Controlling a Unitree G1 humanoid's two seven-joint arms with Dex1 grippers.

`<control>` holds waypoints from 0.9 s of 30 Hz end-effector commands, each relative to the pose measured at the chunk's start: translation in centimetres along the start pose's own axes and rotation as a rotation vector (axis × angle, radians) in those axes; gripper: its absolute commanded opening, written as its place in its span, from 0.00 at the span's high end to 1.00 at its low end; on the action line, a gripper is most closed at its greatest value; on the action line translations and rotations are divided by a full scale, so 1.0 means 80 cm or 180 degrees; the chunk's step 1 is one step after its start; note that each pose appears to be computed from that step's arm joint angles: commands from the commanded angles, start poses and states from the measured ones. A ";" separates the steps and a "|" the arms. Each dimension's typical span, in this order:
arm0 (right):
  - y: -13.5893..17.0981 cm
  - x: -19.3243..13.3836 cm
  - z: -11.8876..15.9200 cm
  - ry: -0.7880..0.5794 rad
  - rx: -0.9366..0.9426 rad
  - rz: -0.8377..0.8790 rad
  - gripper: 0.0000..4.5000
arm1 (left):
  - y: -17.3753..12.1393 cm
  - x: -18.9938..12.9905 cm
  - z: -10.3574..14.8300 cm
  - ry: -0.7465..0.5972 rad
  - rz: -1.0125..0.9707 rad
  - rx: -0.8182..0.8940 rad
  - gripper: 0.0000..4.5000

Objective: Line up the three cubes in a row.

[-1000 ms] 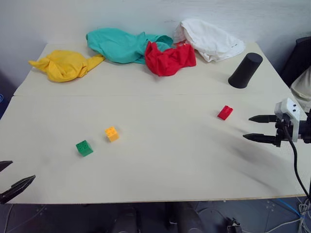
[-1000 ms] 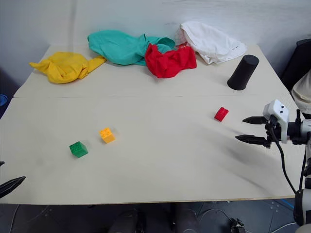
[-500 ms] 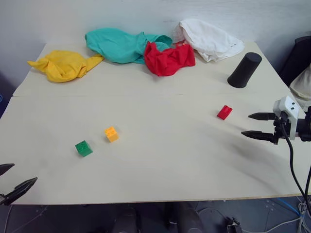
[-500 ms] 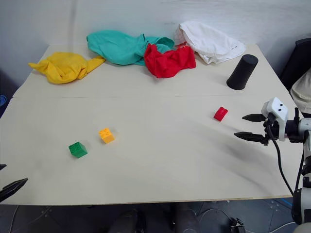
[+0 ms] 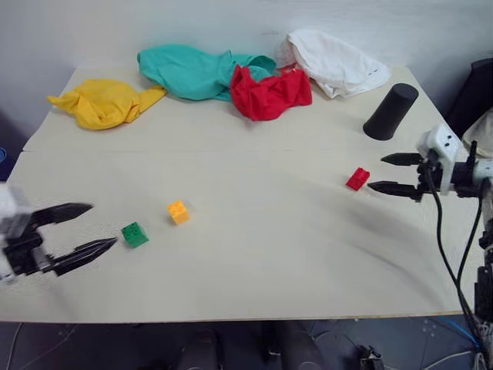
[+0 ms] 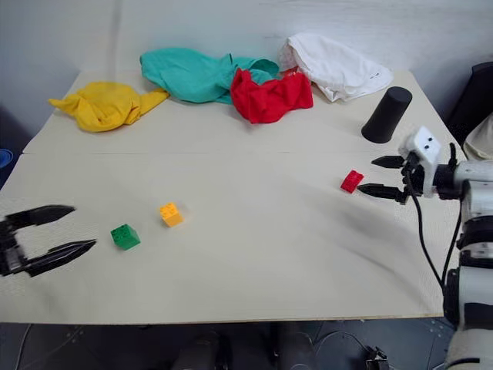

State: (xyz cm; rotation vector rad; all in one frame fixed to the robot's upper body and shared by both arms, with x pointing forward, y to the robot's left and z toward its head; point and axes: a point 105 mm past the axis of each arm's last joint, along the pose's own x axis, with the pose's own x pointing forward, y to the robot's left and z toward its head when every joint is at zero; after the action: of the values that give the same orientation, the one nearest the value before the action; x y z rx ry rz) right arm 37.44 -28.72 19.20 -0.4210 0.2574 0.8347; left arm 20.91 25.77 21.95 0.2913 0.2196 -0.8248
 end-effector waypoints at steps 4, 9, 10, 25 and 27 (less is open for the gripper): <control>-0.016 0.022 0.003 0.0035 0.0117 -0.0240 0.00 | -0.064 0.056 0.041 0.0011 -0.1227 0.0314 0.00; -0.018 0.040 -0.002 0.0089 0.0276 -0.0371 0.00 | -0.073 0.075 0.068 -0.0186 -0.1514 0.0473 0.00; -0.018 0.043 -0.005 0.0121 0.0283 -0.0390 0.00 | -0.074 0.078 0.073 -0.0229 -0.1543 0.0491 0.00; -0.002 0.066 -0.014 0.0250 0.0283 -0.0161 0.57 | -0.071 0.089 0.101 -0.0351 -0.1656 0.0690 0.00; 0.001 0.065 -0.010 0.0181 0.0269 -0.0070 0.68 | -0.070 0.091 0.099 -0.0350 -0.1653 0.0682 0.00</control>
State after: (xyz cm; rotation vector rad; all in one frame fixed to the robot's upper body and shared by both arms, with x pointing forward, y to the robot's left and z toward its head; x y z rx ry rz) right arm 40.65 -25.83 15.16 -0.3516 0.3872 0.7602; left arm 21.95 14.38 25.61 0.3757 0.1387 -1.3914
